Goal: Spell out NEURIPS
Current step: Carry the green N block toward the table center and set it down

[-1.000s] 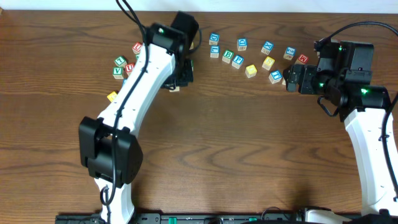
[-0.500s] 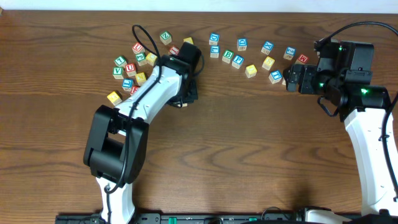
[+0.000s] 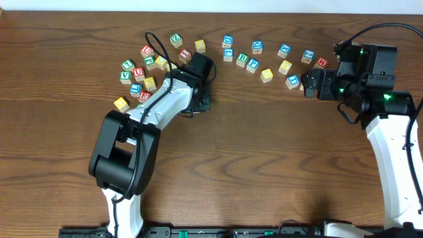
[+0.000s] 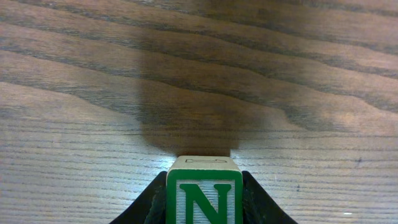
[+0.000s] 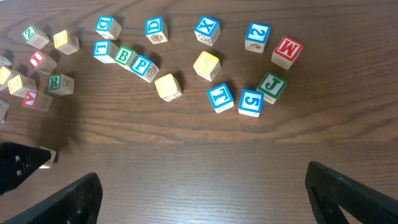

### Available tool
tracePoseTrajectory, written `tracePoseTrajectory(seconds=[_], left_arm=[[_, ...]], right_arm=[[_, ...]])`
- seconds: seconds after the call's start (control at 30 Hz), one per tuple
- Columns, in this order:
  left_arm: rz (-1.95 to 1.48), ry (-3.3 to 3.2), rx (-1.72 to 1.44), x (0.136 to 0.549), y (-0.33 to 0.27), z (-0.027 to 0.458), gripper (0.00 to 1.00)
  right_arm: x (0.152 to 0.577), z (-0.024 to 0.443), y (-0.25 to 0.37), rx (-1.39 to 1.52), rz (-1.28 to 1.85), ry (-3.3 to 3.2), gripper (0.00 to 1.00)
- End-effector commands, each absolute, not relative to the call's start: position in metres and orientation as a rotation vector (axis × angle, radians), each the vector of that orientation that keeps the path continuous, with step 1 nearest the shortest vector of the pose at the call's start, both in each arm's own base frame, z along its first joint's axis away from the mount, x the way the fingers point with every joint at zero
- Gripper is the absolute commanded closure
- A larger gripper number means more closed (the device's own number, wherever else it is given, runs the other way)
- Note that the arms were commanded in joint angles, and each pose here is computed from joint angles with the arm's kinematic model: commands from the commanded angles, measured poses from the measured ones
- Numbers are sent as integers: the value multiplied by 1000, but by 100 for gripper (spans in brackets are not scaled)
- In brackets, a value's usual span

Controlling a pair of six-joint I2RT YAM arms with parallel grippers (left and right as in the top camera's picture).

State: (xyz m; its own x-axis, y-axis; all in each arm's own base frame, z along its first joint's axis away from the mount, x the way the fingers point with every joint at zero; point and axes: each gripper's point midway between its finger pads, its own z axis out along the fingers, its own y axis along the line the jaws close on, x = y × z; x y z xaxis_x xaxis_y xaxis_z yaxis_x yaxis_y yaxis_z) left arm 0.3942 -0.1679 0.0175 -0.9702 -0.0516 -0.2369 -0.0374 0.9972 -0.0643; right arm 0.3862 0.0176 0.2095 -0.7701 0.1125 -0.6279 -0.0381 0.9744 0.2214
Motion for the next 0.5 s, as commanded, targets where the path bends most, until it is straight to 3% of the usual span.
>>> tracePoseTrajectory(seconds=[0.0, 0.17, 0.2, 0.27, 0.47], left_arm=[[-78, 2908, -13, 393, -168, 14, 73], [-76, 2910, -13, 393, -168, 14, 72], [-76, 2910, -13, 393, -168, 14, 64], [-76, 2910, -13, 393, -168, 14, 61], [-76, 2910, -13, 393, -168, 14, 60]], right_arm=[[388, 219, 20, 30, 293, 2412, 1], [388, 219, 20, 30, 293, 2412, 1], [388, 219, 20, 30, 293, 2412, 1], [388, 219, 20, 30, 293, 2412, 1], [388, 219, 20, 30, 293, 2412, 1]])
